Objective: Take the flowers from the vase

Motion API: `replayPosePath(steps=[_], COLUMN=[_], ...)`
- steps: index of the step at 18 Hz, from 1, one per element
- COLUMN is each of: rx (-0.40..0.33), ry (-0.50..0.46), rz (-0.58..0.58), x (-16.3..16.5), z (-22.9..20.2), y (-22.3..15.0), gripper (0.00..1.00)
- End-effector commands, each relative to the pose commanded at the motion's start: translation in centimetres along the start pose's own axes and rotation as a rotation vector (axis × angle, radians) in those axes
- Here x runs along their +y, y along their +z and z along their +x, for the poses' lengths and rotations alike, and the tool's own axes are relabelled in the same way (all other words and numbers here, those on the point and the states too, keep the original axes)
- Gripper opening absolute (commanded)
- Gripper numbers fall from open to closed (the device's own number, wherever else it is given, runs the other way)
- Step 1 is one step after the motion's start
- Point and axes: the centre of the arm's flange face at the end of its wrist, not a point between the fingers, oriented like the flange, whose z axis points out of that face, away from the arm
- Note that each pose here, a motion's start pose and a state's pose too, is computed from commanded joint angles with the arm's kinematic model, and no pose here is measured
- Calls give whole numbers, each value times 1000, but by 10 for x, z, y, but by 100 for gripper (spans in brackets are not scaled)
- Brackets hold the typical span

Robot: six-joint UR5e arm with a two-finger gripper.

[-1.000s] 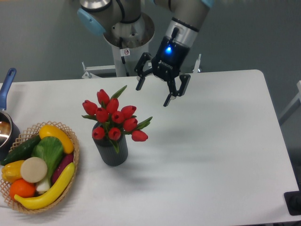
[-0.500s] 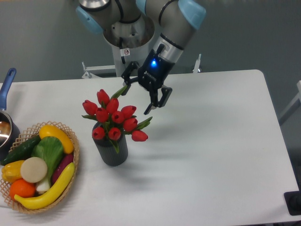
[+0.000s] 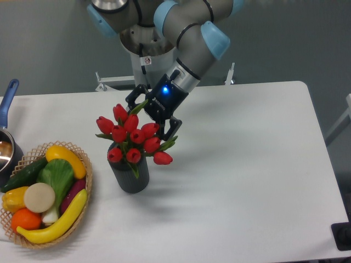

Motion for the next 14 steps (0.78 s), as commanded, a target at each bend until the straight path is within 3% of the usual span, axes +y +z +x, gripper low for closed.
replayPosePath(steps=[14], rx=[-7], ry=[19], rz=[-7], x=[-4], z=[-16], y=[7], gripper=[100])
